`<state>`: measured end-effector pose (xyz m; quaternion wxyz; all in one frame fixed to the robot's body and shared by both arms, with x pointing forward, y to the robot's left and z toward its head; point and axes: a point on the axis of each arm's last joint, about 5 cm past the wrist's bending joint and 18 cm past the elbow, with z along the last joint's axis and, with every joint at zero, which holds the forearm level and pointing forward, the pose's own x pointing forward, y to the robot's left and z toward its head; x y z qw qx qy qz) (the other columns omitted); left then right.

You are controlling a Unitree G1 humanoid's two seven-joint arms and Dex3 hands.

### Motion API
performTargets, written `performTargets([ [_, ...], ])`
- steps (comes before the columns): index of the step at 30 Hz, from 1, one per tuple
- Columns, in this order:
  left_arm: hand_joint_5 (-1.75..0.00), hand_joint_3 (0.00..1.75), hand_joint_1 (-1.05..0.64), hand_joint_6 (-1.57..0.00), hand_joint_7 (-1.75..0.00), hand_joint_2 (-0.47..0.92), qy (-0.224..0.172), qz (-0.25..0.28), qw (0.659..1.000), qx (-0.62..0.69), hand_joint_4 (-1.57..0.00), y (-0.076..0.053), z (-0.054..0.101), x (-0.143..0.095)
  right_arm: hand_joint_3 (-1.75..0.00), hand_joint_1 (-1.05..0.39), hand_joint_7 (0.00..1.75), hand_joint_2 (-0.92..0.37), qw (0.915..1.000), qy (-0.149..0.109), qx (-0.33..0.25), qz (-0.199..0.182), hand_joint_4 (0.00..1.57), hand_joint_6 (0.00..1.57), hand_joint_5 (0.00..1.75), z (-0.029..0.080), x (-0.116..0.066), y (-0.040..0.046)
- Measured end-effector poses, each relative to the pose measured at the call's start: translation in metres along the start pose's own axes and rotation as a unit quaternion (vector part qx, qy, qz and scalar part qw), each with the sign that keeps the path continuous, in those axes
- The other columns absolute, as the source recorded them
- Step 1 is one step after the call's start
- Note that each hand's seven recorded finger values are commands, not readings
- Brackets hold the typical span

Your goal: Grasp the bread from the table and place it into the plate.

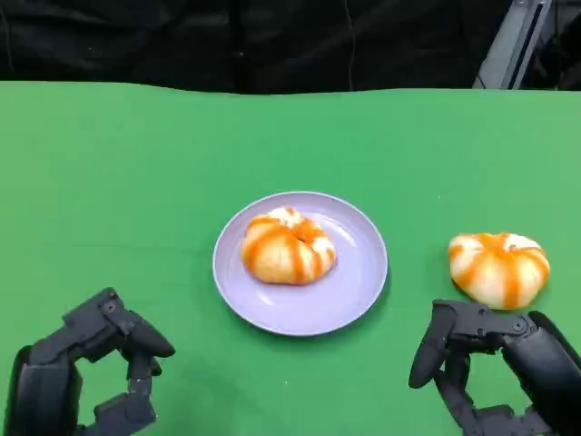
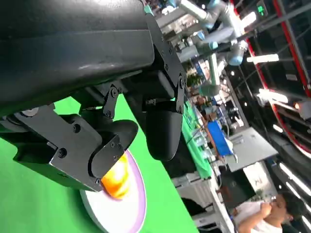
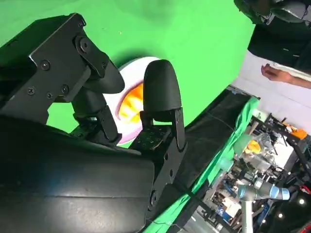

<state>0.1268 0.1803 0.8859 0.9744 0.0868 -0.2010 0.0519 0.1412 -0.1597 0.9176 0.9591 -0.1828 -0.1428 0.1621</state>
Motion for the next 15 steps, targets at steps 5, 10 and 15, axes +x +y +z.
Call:
performTargets([
  [5, -1.65, 1.30, 0.01, -0.76, -1.47, 0.41, 0.007, -0.003, 1.000, 0.005, -0.80, 0.0015, -0.0030, -0.0006, -1.40, 0.09, 1.35, -0.33, 1.0000, 0.001, 0.002, 0.001, 0.87, 0.78, 1.65, -0.0015, 0.0018, -0.0002],
  [10, -1.61, 1.30, -0.01, -0.77, -1.44, 0.40, 0.009, -0.003, 1.000, 0.006, -0.82, 0.0027, -0.0035, -0.0005, -1.39, 0.08, 1.35, -0.32, 1.0000, 0.003, 0.003, 0.004, 0.86, 0.78, 1.66, -0.0032, 0.0028, 0.0002],
  [15, -1.61, 1.25, -0.01, -0.77, -1.44, 0.42, 0.008, -0.001, 1.000, 0.003, -0.82, 0.0016, -0.0042, 0.0007, -1.39, 0.09, 1.35, -0.33, 1.0000, -0.003, 0.002, 0.006, 0.87, 0.78, 1.65, -0.0048, 0.0038, 0.0004],
])
